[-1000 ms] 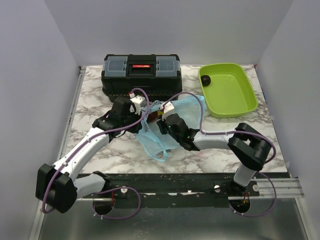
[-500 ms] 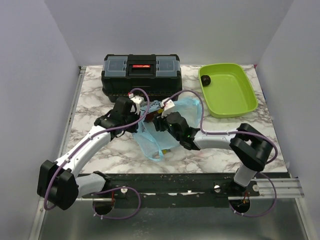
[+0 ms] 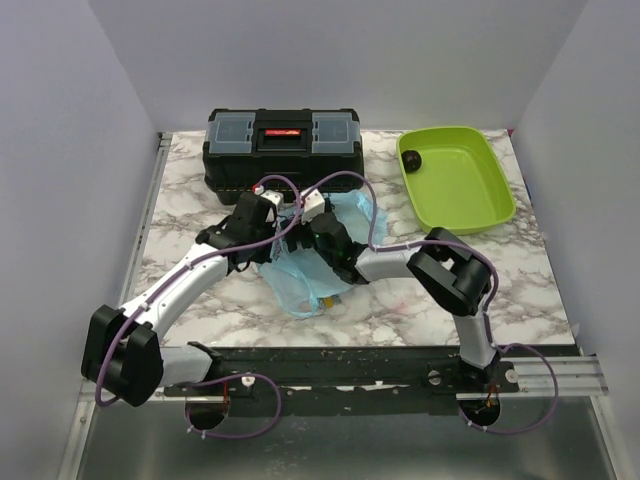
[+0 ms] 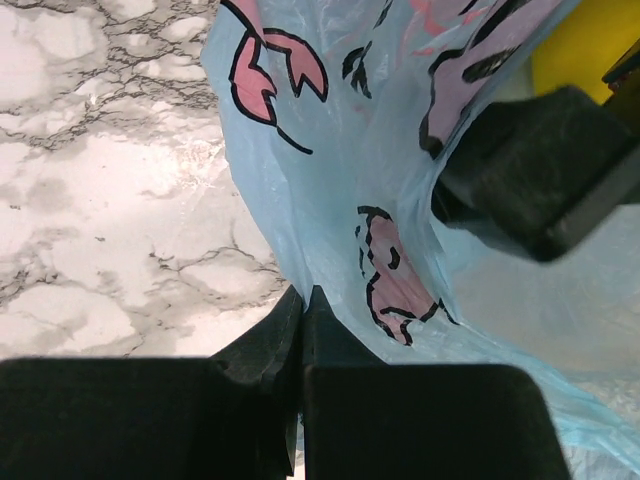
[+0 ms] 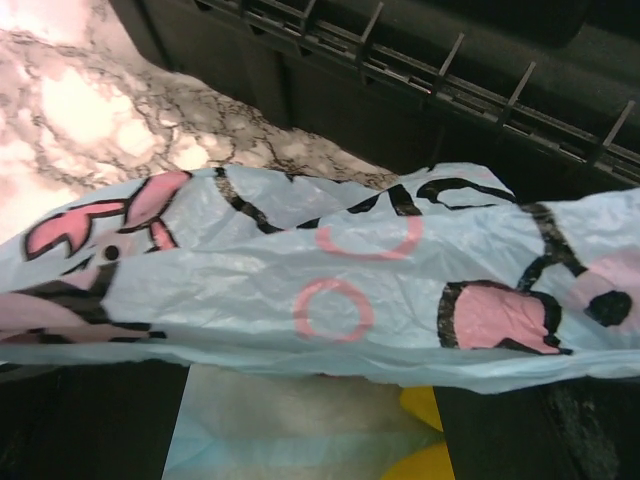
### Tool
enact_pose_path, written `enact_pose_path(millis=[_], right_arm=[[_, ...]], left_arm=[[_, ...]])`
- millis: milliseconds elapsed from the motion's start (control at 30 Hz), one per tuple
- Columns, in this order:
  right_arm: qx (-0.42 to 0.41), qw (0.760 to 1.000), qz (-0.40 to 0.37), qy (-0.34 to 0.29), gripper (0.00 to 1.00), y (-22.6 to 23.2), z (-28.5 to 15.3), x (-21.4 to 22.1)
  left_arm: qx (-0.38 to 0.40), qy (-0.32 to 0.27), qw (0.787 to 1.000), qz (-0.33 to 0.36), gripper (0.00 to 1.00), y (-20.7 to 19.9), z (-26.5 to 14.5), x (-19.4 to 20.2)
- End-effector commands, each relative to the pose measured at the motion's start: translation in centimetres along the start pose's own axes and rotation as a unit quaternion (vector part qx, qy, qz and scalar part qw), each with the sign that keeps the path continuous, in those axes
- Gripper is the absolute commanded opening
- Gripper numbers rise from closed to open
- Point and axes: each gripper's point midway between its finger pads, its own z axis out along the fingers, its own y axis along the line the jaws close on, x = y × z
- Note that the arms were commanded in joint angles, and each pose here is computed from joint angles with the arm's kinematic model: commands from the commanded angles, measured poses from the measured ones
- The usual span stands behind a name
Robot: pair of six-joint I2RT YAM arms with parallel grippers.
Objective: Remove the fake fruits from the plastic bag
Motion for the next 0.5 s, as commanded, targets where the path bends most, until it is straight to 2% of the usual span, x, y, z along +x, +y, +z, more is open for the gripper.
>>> enact_pose_path(millis=[0,333,467], right_arm=[[0.008,1.000,-0.006,-0.011,0.91,-0.4,2.0,0.4],[-0.018,1.000,0.004,0.014,0.89,0.8,4.8,3.0],[-0.010,1.000,0.009,0.009,0.82,0.6,5.3,2.6]], left_arm=[[-0.039,-0.004,0.999,-0.021,0.00,1.2,0.2,-0.7],[-0.042,0.011,0.999,-0.019,0.00,1.2,0.6,-0.3],[-0.044,0.012,0.999,-0.018,0.00,1.3,0.6,-0.3]])
